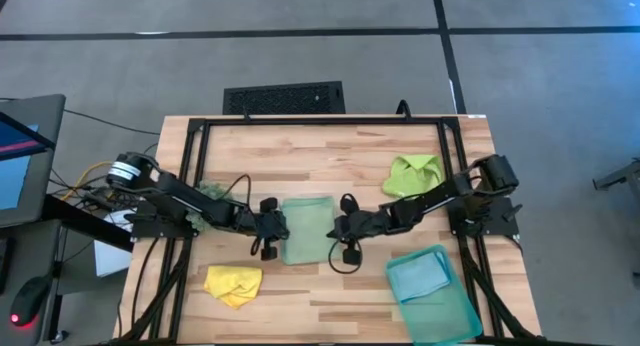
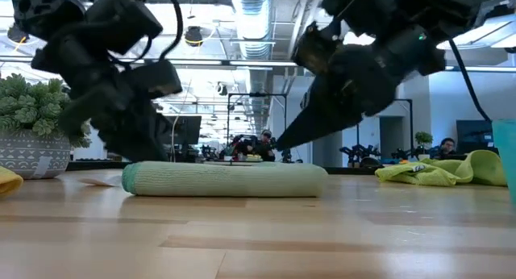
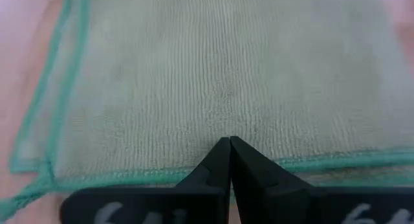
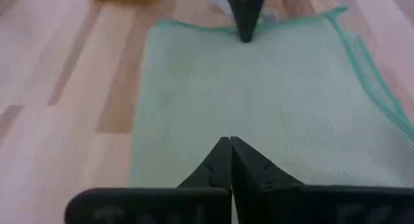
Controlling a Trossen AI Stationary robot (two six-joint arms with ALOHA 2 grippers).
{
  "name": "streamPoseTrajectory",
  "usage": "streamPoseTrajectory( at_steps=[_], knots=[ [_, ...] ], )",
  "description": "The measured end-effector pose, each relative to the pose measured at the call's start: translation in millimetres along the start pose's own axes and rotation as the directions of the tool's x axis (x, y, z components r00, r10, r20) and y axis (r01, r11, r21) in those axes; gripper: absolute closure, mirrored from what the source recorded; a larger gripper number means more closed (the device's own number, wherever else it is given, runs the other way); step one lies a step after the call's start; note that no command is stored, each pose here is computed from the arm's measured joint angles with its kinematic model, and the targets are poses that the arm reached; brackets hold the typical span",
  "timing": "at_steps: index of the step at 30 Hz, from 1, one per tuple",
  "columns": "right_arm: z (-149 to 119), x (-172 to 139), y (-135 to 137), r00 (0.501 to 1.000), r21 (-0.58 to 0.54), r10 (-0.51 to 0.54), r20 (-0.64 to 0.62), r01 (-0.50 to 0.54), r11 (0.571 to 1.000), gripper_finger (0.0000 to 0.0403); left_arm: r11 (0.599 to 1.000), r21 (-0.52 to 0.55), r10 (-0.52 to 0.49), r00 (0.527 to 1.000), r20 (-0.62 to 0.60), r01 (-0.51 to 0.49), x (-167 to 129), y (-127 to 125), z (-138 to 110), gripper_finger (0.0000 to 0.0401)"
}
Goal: Fold microfiber towels
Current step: Fold the green microfiber cloth
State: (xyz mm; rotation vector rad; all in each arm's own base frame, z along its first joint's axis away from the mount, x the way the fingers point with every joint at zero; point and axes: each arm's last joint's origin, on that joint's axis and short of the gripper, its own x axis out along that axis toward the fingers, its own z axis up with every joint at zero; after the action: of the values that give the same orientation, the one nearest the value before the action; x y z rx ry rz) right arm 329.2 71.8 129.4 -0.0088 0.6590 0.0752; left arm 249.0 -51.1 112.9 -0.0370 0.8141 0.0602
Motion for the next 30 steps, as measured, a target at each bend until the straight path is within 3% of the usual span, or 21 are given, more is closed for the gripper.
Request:
streamPoseTrajectory(
  at_steps=[6,11,17,22,30],
  knots=[
    [-20.4,18.7,-11.5,0.993,-0.004,-0.084,-0.082,0.084,0.996,0.0391,0.998,0.039,0.04,0.999,-0.029,-0.039,10.6,1.3,-5.4,0.0401],
    [-18.2,17.2,-11.7,0.992,0.001,-0.106,-0.072,0.106,0.994,0.0385,0.989,0.11,0.104,0.994,-0.033,-0.099,-2.7,8.0,-2.6,0.0401],
    [4.3,1.2,-6.2,0.998,-0.02,-0.056,0.037,0.056,0.998,0.0383,0.987,0.109,0.12,0.993,0.002,-0.119,-24.2,14.6,7.0,0.0401],
    [15.3,-0.8,-2.9,0.989,-0.112,0.056,0.138,-0.041,0.993,0.037,0.996,0.087,0.014,0.998,0.053,-0.018,-30.7,6.7,13.2,0.0401],
    [22.5,-0.8,-2.7,0.976,-0.153,0.129,0.175,-0.103,0.983,0.0284,0.967,0.158,-0.227,0.959,0.172,0.201,-17.9,-25.6,18.6,0.0386]
  ],
)
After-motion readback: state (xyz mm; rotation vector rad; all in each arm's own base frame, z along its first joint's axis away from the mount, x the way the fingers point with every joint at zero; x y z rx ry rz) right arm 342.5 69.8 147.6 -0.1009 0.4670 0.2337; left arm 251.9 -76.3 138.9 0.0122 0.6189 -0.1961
